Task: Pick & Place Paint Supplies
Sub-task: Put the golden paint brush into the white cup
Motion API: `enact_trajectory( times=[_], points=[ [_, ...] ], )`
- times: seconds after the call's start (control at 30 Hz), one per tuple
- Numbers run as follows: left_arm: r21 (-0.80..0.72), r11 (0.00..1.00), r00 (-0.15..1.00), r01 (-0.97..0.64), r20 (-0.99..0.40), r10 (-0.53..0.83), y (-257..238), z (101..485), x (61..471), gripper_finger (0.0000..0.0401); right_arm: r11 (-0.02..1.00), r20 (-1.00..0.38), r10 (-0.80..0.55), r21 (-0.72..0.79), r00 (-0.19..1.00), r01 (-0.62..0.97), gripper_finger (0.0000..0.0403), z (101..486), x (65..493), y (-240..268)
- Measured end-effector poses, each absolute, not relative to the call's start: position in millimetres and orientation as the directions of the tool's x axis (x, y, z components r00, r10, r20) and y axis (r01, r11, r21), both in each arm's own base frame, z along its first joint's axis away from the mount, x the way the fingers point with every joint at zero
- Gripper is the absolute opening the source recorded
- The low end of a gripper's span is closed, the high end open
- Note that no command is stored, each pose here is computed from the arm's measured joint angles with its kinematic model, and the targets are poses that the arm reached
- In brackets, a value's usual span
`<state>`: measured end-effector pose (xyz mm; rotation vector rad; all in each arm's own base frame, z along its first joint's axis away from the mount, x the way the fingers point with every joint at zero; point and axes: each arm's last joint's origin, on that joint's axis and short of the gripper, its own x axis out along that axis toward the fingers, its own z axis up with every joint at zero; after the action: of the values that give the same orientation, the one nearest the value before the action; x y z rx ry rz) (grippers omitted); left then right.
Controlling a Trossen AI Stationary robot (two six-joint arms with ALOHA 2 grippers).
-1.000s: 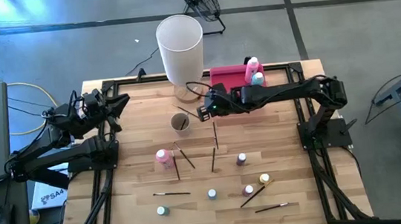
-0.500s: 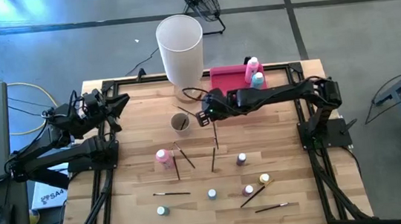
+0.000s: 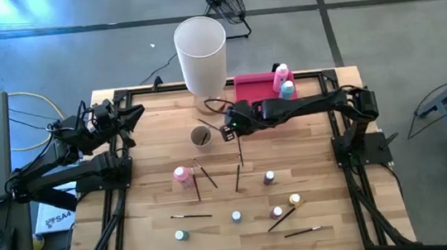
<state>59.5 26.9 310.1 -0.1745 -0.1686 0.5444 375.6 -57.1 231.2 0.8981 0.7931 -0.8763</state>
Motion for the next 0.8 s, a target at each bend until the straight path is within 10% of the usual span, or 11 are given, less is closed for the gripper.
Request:
enact_trajectory(
  times=[0.47, 0.8],
  points=[
    [-0.208, 0.837, 0.839, -0.505, 0.106, 0.533, 27, 309, 59, 0.0054, 0.348, -0.890, -0.260, 0.276, 0.375, 0.896, 0.0123, 193, 392, -58],
    [-0.208, 0.836, 0.838, -0.508, 0.105, 0.535, 27, 309, 59, 0.0054, 0.257, -0.890, -0.353, 0.206, 0.290, 0.944, 0.0119, 163, 398, -64]
  ],
)
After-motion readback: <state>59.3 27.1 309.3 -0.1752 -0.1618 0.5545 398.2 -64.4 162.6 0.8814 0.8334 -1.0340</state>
